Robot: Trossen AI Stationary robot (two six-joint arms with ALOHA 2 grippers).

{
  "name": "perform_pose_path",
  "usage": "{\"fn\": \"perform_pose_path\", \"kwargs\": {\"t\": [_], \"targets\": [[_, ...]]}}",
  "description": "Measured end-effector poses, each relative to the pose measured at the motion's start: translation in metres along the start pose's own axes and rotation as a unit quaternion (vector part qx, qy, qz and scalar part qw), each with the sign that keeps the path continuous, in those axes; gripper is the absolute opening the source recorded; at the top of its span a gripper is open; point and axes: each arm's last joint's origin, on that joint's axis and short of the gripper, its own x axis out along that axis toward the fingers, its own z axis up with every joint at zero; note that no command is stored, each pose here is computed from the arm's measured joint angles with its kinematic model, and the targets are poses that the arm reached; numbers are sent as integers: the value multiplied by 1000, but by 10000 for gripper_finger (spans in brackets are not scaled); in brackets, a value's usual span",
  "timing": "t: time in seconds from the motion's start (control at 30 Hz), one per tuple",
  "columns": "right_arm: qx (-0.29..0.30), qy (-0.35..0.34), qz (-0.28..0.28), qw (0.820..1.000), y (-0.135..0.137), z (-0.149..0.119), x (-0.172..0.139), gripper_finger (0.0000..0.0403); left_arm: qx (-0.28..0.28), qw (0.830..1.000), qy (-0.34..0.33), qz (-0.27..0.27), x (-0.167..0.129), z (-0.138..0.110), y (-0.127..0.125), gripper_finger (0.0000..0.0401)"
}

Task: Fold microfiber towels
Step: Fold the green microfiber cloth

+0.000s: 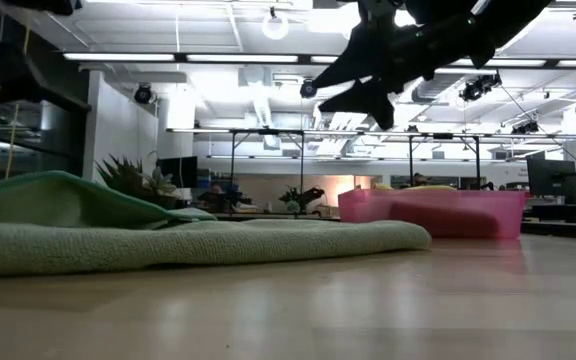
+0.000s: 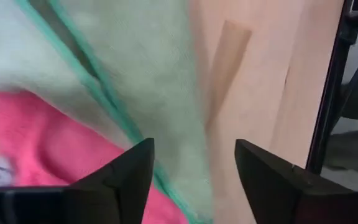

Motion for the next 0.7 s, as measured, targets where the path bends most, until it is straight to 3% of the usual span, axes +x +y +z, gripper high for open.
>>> {"fn": "perform_pose_path", "kwargs": {"t": [0.2,0.43,0.57,0.7], "targets": [[-25,-12,15,999,2,3,0,184,-4,992,-123,30,-35,10,11,229],[-42,-12,15,999,1,1,6,184,-94,948,-288,100,-70,14,31,228],[-38,5,30,999,6,10,27,184,-142,925,-333,115,-72,12,35,228],[-3,53,41,998,9,14,67,184,-193,914,-350,75,-55,4,37,227]]}}
